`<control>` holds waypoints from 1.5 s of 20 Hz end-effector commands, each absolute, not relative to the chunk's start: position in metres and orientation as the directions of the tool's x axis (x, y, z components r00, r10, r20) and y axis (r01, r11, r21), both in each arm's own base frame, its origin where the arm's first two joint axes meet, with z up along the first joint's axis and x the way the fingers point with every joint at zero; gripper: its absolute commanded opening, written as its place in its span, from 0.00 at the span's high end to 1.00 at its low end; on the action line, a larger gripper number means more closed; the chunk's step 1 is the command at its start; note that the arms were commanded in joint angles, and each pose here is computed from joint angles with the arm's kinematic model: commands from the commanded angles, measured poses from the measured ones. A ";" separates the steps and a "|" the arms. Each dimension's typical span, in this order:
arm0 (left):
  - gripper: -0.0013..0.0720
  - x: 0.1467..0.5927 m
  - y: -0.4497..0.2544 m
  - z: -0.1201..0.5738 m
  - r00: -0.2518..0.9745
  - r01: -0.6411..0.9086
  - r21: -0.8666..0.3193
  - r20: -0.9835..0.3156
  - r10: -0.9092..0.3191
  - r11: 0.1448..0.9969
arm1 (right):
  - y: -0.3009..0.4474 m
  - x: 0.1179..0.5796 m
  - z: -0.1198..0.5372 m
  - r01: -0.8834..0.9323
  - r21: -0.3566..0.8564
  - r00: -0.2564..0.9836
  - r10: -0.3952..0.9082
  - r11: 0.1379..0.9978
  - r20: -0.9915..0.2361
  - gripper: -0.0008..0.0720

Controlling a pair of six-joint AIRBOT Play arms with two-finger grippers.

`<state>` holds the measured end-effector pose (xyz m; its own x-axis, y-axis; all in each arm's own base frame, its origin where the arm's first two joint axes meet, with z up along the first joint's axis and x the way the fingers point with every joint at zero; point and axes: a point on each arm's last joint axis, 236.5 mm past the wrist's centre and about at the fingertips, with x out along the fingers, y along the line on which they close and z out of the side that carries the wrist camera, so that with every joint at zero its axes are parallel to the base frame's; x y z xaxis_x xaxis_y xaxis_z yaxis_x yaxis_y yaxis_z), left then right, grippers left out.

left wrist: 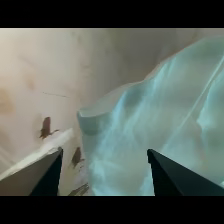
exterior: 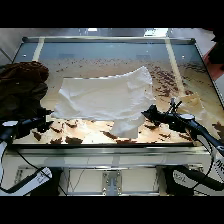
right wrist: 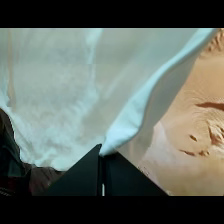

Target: Fold the shirts.

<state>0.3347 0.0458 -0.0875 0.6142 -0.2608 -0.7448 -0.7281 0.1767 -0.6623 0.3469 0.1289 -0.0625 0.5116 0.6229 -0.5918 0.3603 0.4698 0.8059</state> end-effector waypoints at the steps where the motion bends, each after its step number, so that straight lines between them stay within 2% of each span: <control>1: 0.20 0.336 0.043 -0.103 0.606 -0.744 -0.656 -0.743 -0.283 0.130 | 0.129 0.349 -0.060 0.350 0.813 0.521 0.624 0.466 -0.582 0.95; 3: 0.20 0.345 0.034 -0.104 0.630 -0.716 -0.689 -0.706 -0.325 0.111 | 0.130 0.353 -0.056 0.355 0.824 0.535 0.626 0.442 -0.567 0.95; 4: 0.24 0.351 0.034 -0.103 0.653 -0.699 -0.710 -0.682 -0.329 0.083 | 0.130 0.354 -0.055 0.358 0.828 0.541 0.627 0.433 -0.561 0.95; 6: 0.62 0.359 0.035 -0.102 0.678 -0.670 -0.737 -0.656 -0.330 0.089 | 0.130 0.354 -0.055 0.358 0.828 0.541 0.627 0.431 -0.560 0.95; 8: 0.86 0.363 0.039 -0.100 0.696 -0.642 -0.755 -0.647 -0.312 0.133 | 0.130 0.354 -0.055 0.348 0.828 0.542 0.626 0.439 -0.560 0.95; 9: 0.93 0.368 0.043 -0.097 0.713 -0.621 -0.768 -0.636 -0.294 0.154 | 0.130 0.355 -0.054 0.336 0.829 0.546 0.625 0.446 -0.558 0.95; 11: 0.97 0.384 0.049 -0.080 0.763 -0.534 -0.812 -0.583 -0.281 0.235 | 0.130 0.362 -0.046 0.309 0.849 0.575 0.628 0.428 -0.525 0.95; 12: 0.97 0.396 0.042 -0.058 0.792 -0.444 -0.852 -0.518 -0.323 0.277 | 0.132 0.366 -0.036 0.278 0.868 0.596 0.635 0.411 -0.491 0.95; 14: 0.97 0.420 0.011 0.026 0.832 -0.092 -0.934 -0.262 -0.489 0.344 | 0.138 0.372 0.003 0.157 0.909 0.642 0.660 0.385 -0.390 0.95; 15: 0.97 0.425 0.000 0.084 0.827 0.108 -0.937 -0.101 -0.554 0.332 | 0.141 0.372 0.030 0.072 0.916 0.657 0.672 0.396 -0.342 0.95; 17: 0.98 0.415 -0.015 0.197 0.768 0.403 -0.869 0.150 -0.623 0.287 | 0.140 0.368 0.108 -0.123 0.905 0.710 0.673 0.408 -0.207 0.95; 18: 0.98 0.401 -0.025 0.246 0.727 0.517 -0.796 0.214 -0.653 0.315 | 0.133 0.362 0.151 -0.199 0.892 0.740 0.659 0.407 -0.136 0.96; 20: 0.98 0.365 -0.047 0.325 0.686 0.660 -0.603 0.238 -0.688 0.449 | 0.113 0.332 0.242 -0.347 0.819 0.790 0.613 0.457 -0.007 0.96; 22: 0.98 0.331 -0.063 0.389 0.730 0.674 -0.375 0.213 -0.649 0.636 | 0.097 0.279 0.325 -0.444 0.656 0.843 0.533 0.611 0.074 0.96; 23: 0.98 0.316 -0.064 0.416 0.784 0.620 -0.260 0.202 -0.586 0.740 | 0.085 0.251 0.363 -0.419 0.547 0.894 0.434 0.725 0.109 0.96; 25: 0.98 0.288 -0.046 0.464 0.900 0.407 -0.118 0.223 -0.376 0.906 | 0.058 0.202 0.419 -0.217 0.335 0.972 0.171 0.917 0.161 0.96; 26: 0.98 0.272 -0.032 0.486 0.931 0.288 -0.068 0.254 -0.263 0.955 | 0.047 0.177 0.444 -0.076 0.214 0.982 0.035 0.974 0.186 0.96; 28: 0.98 0.253 -0.016 0.505 0.962 0.131 -0.002 0.241 -0.126 0.991 | 0.040 0.155 0.473 0.071 0.088 0.974 -0.089 0.994 0.209 0.96; 30: 0.98 0.260 -0.002 0.492 0.983 0.080 -0.012 0.169 -0.077 0.997 | 0.035 0.174 0.474 0.051 0.082 0.986 -0.063 0.995 0.153 0.96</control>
<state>0.2809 -0.0342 0.4725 0.9440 -0.2830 0.1697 0.2992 0.9510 -0.0782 0.1936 0.0494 0.4517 0.9831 0.0912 0.1586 -0.1213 0.9739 0.1920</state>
